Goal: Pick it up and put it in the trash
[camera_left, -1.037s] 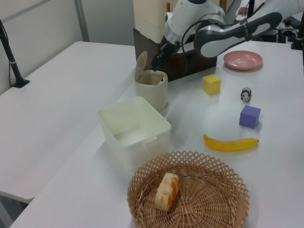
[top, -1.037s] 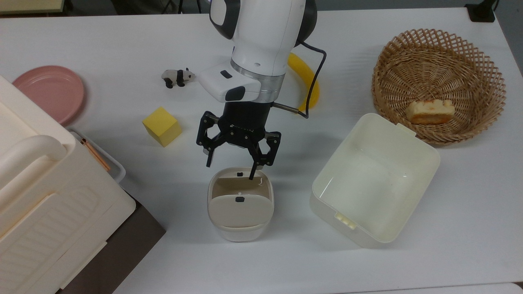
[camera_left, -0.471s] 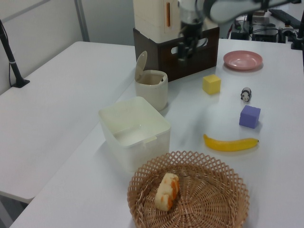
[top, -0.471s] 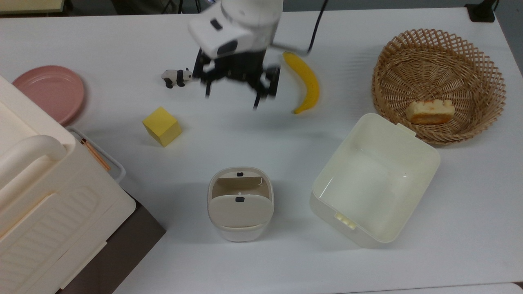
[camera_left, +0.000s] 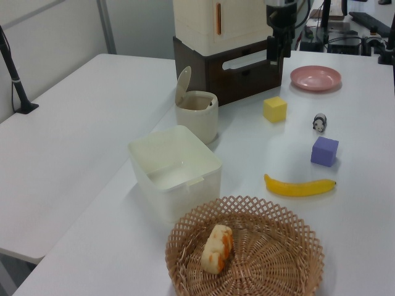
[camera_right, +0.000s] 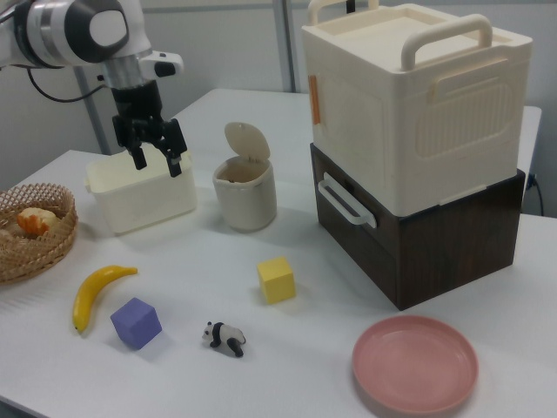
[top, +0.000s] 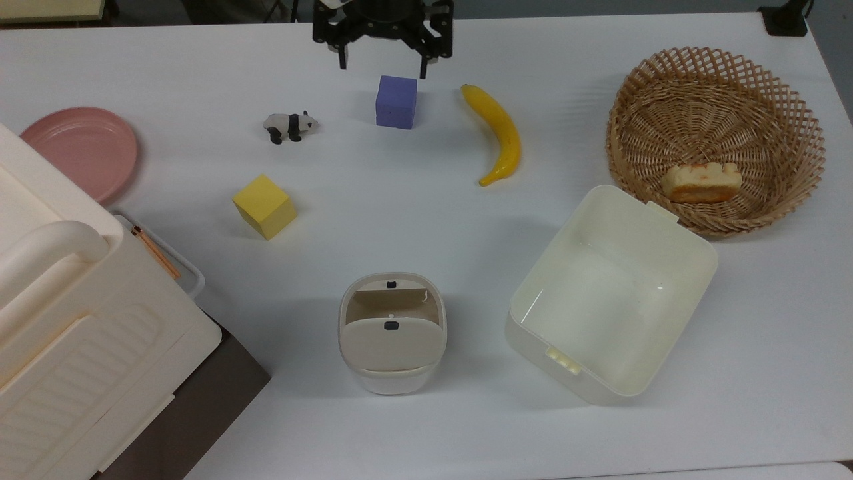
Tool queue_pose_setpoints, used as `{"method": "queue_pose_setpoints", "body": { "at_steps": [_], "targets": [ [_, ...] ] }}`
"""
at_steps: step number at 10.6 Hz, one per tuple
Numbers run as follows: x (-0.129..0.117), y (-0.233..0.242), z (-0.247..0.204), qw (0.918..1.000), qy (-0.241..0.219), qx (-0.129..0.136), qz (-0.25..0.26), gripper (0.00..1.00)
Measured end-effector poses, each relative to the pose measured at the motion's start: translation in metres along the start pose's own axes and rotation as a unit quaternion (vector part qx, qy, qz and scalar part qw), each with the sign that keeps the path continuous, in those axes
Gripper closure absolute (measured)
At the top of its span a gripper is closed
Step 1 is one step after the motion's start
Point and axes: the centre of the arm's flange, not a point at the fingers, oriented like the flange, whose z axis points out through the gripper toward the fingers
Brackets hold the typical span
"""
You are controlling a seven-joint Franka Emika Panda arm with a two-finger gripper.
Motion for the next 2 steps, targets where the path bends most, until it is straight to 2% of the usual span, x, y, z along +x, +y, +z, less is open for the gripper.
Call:
{"method": "queue_pose_setpoints", "body": {
  "at_steps": [2],
  "targets": [
    [0.0020, 0.0123, 0.0056, 1.0000, -0.006, -0.001, 0.003, 0.00]
  ]
}}
